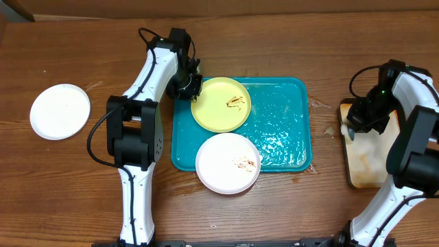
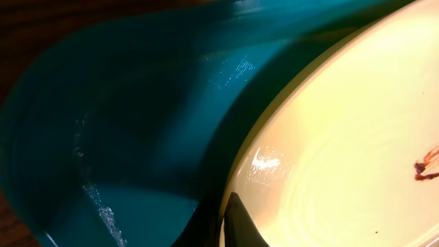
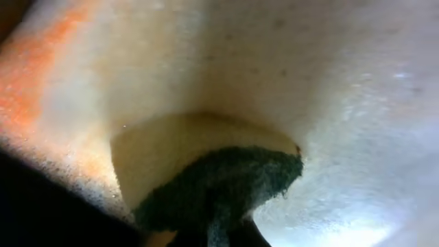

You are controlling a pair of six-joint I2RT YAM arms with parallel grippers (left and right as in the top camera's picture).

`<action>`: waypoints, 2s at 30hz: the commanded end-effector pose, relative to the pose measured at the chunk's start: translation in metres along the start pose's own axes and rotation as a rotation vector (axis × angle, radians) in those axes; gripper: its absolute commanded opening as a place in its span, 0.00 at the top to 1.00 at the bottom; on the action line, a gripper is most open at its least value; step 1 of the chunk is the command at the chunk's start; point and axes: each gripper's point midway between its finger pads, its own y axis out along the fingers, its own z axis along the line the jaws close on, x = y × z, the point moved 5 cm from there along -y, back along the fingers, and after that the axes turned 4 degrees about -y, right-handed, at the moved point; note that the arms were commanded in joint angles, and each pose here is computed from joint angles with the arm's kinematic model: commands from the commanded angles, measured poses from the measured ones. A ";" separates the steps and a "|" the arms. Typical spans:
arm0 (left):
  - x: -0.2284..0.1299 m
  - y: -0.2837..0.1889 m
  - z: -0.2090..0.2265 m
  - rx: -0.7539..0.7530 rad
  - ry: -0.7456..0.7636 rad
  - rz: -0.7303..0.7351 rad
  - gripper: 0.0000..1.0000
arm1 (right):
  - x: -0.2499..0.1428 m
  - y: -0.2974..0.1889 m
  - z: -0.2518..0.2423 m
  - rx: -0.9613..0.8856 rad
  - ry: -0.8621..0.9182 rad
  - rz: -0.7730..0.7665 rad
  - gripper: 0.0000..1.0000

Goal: Clean dirty plates on tray and stack at the side
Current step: 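Lift the sponge from the soapy tray and bring it to the yellow plate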

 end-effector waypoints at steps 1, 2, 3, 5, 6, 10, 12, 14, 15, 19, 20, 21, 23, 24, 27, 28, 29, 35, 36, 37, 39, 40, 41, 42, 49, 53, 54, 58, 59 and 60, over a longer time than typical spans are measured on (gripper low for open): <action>-0.006 0.017 0.003 0.028 -0.036 0.037 0.96 | 0.003 -0.009 -0.022 -0.135 0.107 -0.068 0.96; -0.006 0.017 0.003 0.028 -0.036 0.037 0.96 | 0.004 -0.010 -0.026 -0.164 0.127 -0.078 0.96; -0.006 0.017 0.003 0.028 -0.036 0.037 0.96 | 0.005 -0.011 -0.029 -0.192 0.141 -0.088 0.96; -0.006 0.017 0.003 0.028 -0.036 0.037 0.96 | 0.006 -0.012 -0.035 -0.240 0.170 -0.107 0.96; -0.006 0.017 0.003 0.028 -0.036 0.037 0.96 | 0.007 -0.013 -0.038 -0.263 0.190 -0.118 0.96; -0.006 0.017 0.003 0.028 -0.036 0.038 0.96 | 0.010 -0.016 -0.045 -0.317 0.260 -0.159 0.96; -0.006 0.017 0.003 0.028 -0.036 0.038 0.96 | 0.012 -0.016 -0.044 -0.313 0.263 -0.168 0.96; -0.006 0.017 0.003 0.028 -0.036 0.037 0.96 | 0.014 -0.015 -0.043 -0.308 0.261 -0.175 0.96; -0.006 0.017 0.003 0.028 -0.036 0.038 0.96 | 0.014 -0.015 -0.041 -0.296 0.259 -0.176 0.96; -0.006 0.017 0.003 0.028 -0.036 0.038 0.96 | 0.013 -0.012 -0.032 -0.223 0.236 -0.150 0.96; -0.006 0.017 0.003 0.028 -0.036 0.038 0.96 | 0.013 -0.011 -0.027 -0.183 0.202 -0.139 0.96; -0.006 0.017 0.003 0.028 -0.036 0.038 0.96 | 0.013 -0.010 -0.020 -0.134 0.159 -0.125 0.96; -0.007 0.017 0.003 0.028 -0.036 0.039 0.96 | 0.014 -0.010 -0.014 -0.086 0.118 -0.119 0.96; -0.007 0.017 0.003 0.028 -0.036 0.040 0.96 | 0.015 -0.012 -0.013 -0.077 0.112 -0.126 0.96; -0.007 0.017 0.003 0.028 -0.037 0.042 0.96 | 0.018 -0.023 -0.011 -0.065 0.109 -0.171 0.96; -0.007 0.017 0.003 0.028 -0.037 0.042 0.96 | 0.020 -0.031 -0.010 -0.061 0.114 -0.197 0.96; -0.007 0.017 0.003 0.028 -0.037 0.042 0.96 | 0.021 -0.039 -0.011 -0.069 0.135 -0.226 0.96; -0.008 0.017 0.003 0.029 -0.033 0.044 0.96 | 0.021 -0.101 -0.015 -0.089 0.200 -0.408 0.96; -0.008 0.017 0.003 0.029 -0.033 0.044 0.96 | 0.020 -0.109 -0.014 -0.079 0.198 -0.430 0.96; -0.008 0.017 0.003 0.029 -0.033 0.044 0.96 | 0.018 -0.113 -0.011 -0.065 0.176 -0.439 0.96; -0.008 0.017 0.003 0.028 -0.034 0.044 0.96 | 0.015 -0.121 0.001 -0.006 0.087 -0.451 0.96; -0.008 0.017 0.003 0.028 -0.034 0.044 0.96 | 0.013 -0.124 0.011 0.040 0.023 -0.453 0.96; -0.008 0.017 0.003 0.029 -0.034 0.044 0.96 | 0.011 -0.125 0.023 0.100 -0.070 -0.447 0.96; -0.008 0.017 0.003 0.028 -0.034 0.044 0.96 | 0.006 -0.127 0.040 0.188 -0.192 -0.434 0.96; -0.008 0.017 0.003 0.029 -0.036 0.048 0.96 | -0.041 -0.128 0.132 0.510 -0.634 -0.355 0.96; -0.010 0.016 0.004 0.030 -0.040 0.056 0.96 | -0.072 -0.118 0.179 0.528 -0.785 -0.320 0.96; -0.011 0.016 0.004 0.030 -0.041 0.060 0.96 | -0.090 -0.114 0.201 0.555 -0.877 -0.306 0.96; -0.014 0.016 0.004 0.032 -0.043 0.075 0.96 | -0.118 -0.089 0.245 0.554 -0.978 -0.259 0.96; -0.014 0.016 0.004 0.033 -0.044 0.079 0.96 | -0.121 -0.078 0.254 0.534 -0.954 -0.241 0.96; -0.017 0.016 0.004 0.034 -0.046 0.090 0.96 | -0.124 -0.056 0.268 0.516 -0.938 -0.209 0.96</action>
